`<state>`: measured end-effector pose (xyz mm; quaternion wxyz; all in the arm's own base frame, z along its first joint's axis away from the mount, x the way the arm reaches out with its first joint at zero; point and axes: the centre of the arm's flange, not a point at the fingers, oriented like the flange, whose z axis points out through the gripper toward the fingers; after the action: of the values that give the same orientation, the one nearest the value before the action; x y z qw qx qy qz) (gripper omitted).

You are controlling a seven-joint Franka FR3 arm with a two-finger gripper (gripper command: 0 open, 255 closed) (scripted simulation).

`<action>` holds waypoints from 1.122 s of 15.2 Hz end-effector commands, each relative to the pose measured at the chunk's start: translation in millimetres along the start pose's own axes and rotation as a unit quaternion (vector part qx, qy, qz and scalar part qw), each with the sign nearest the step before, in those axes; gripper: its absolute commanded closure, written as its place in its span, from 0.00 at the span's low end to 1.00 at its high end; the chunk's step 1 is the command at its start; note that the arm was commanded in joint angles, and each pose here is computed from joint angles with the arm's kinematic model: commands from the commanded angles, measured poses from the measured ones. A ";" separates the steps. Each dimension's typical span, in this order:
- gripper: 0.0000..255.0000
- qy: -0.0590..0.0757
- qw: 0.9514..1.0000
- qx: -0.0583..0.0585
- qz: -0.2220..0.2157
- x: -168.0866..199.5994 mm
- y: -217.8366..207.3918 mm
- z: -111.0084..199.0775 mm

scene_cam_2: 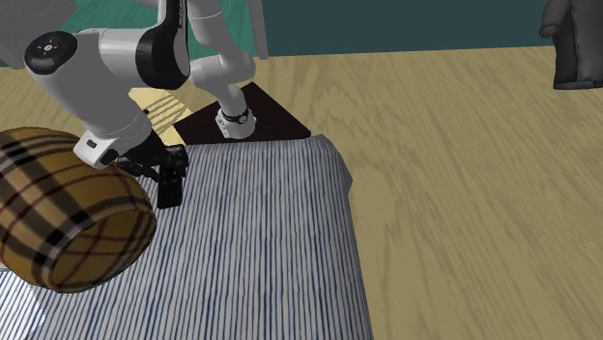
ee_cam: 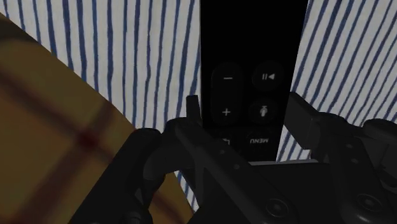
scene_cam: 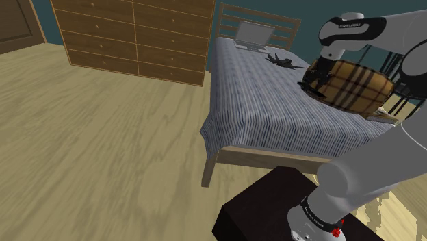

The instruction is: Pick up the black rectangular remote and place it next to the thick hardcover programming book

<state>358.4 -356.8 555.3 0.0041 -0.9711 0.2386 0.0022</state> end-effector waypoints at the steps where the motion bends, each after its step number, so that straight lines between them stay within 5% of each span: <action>1: 1.00 0.000 1.000 0.000 0.000 -8.1 25.1 -1.4; 17: 1.00 0.000 1.000 0.000 0.000 -86.3 221.3 -2.4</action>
<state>193.6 -503.7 557.0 0.0047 -0.9712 0.2383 0.0020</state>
